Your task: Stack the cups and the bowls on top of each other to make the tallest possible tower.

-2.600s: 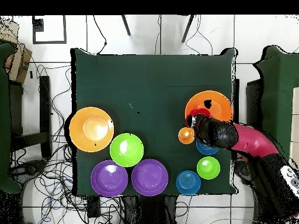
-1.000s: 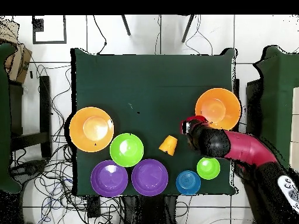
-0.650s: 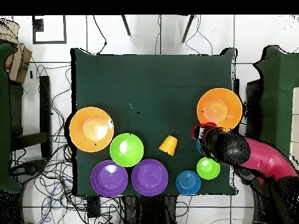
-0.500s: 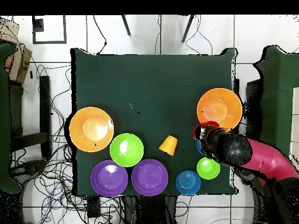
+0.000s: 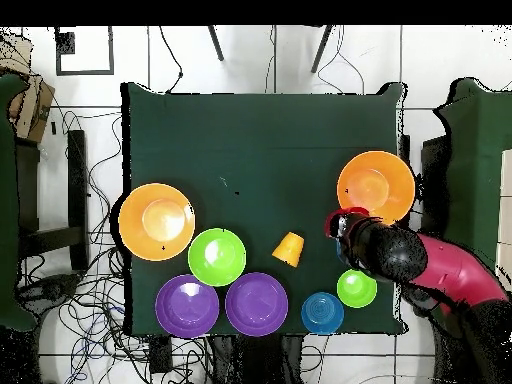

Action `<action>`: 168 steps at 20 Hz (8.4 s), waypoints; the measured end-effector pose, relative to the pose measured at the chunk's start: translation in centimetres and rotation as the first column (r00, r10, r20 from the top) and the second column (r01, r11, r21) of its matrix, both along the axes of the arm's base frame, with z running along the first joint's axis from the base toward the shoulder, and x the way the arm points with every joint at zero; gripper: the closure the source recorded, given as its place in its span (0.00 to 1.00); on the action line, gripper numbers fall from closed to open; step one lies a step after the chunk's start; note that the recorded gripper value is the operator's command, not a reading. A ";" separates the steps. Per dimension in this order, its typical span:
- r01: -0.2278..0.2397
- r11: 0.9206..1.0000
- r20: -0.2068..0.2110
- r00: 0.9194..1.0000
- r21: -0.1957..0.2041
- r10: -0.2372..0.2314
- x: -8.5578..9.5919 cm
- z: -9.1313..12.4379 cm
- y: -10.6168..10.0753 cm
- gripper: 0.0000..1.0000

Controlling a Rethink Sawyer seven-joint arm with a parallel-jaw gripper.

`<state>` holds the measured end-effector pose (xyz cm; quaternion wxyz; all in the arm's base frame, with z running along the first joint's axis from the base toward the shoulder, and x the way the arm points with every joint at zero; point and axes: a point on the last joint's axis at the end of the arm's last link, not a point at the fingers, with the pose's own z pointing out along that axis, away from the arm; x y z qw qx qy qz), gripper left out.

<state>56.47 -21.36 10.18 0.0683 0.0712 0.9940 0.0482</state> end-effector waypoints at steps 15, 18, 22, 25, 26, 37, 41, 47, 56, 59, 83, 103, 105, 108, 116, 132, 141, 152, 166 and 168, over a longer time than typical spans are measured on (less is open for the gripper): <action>-0.039 0.998 -0.074 0.996 0.052 0.043 0.8 0.5 1.3 1.00; -0.040 0.998 -0.083 0.996 0.054 0.045 0.9 0.9 1.1 1.00; -0.043 0.998 -0.086 0.995 0.052 0.047 1.1 1.8 0.7 1.00; -0.045 0.998 -0.077 0.996 0.046 0.049 1.7 2.4 0.5 1.00; -0.046 0.998 -0.075 0.996 0.045 0.049 1.8 2.5 0.4 1.00; -0.085 0.996 -0.047 0.995 -0.030 0.083 2.8 3.3 -1.2 1.00; -0.118 0.990 -0.041 0.992 -0.077 0.115 2.8 3.3 -1.8 1.00; -0.161 0.979 -0.040 0.987 -0.127 0.157 2.9 3.0 -2.4 1.00; -0.260 0.937 0.026 0.961 -0.235 0.274 3.9 2.1 -1.3 1.00; -0.273 0.930 0.035 0.956 -0.248 0.290 4.5 1.8 -1.2 1.00; -0.246 0.954 0.031 0.966 -0.173 0.255 3.7 -4.4 -2.7 1.00; -0.245 0.958 0.032 0.967 -0.147 0.252 4.0 -8.2 -3.0 1.00; -0.244 0.958 0.033 0.967 -0.149 0.252 4.1 -8.2 -3.1 1.00; -0.245 0.958 0.032 0.967 -0.150 0.253 4.1 -8.2 -3.1 1.00; -0.270 0.948 0.047 0.959 -0.167 0.281 4.5 -8.4 -2.2 1.00; -0.272 0.951 0.055 0.958 -0.146 0.282 4.5 -10.2 -1.4 1.00; -0.269 0.952 0.061 0.958 -0.147 0.280 4.4 -10.4 -1.4 1.00; -0.284 0.943 0.070 0.952 -0.172 0.299 4.4 -10.9 -0.6 1.00; -0.326 0.916 0.065 0.935 -0.234 0.349 4.1 -11.2 1.0 1.00; -0.331 0.912 0.062 0.933 -0.244 0.355 4.0 -11.2 1.1 1.00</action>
